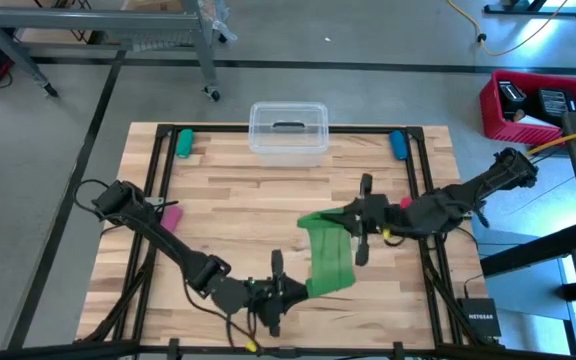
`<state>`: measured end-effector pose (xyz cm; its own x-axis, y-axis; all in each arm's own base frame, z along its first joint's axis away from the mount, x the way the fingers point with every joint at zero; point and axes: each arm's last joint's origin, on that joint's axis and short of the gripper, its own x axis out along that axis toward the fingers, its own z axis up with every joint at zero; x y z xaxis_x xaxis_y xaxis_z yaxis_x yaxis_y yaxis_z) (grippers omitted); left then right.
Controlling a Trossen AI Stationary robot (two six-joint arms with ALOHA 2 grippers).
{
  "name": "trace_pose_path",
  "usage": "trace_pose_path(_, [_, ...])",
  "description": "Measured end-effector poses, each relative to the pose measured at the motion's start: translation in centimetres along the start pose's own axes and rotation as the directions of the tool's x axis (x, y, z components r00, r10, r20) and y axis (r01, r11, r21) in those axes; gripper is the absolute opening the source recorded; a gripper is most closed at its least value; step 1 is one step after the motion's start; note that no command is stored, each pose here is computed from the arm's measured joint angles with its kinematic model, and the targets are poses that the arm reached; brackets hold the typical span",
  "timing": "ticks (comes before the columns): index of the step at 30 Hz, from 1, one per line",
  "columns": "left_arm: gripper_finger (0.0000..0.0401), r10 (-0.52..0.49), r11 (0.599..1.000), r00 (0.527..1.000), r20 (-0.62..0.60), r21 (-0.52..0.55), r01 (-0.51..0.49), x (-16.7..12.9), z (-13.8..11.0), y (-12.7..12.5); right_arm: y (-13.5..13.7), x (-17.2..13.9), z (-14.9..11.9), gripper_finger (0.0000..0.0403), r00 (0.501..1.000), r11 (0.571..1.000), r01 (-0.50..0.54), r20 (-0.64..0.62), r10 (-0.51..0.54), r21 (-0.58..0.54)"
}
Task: Roll bandage
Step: Roll the green bandage
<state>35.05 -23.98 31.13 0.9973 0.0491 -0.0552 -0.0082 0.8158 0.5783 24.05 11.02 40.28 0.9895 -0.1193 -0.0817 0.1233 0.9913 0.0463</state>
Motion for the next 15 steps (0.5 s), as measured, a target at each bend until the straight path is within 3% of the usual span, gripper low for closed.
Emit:
trace_pose_path(9, [0.0011,-0.024,0.978,0.996,0.082,0.209,0.007,-1.7,3.3,-0.6,-1.3,0.8,-2.3,0.0005,0.957,0.977,-0.108,-0.247,0.152,0.182])
trace_pose_path(15, [0.0011,-0.025,0.974,0.995,0.097,0.228,0.002,-1.9,4.0,-0.4,-0.9,1.0,-2.9,0.0012,0.927,0.937,-0.117,-0.302,0.222,0.328])
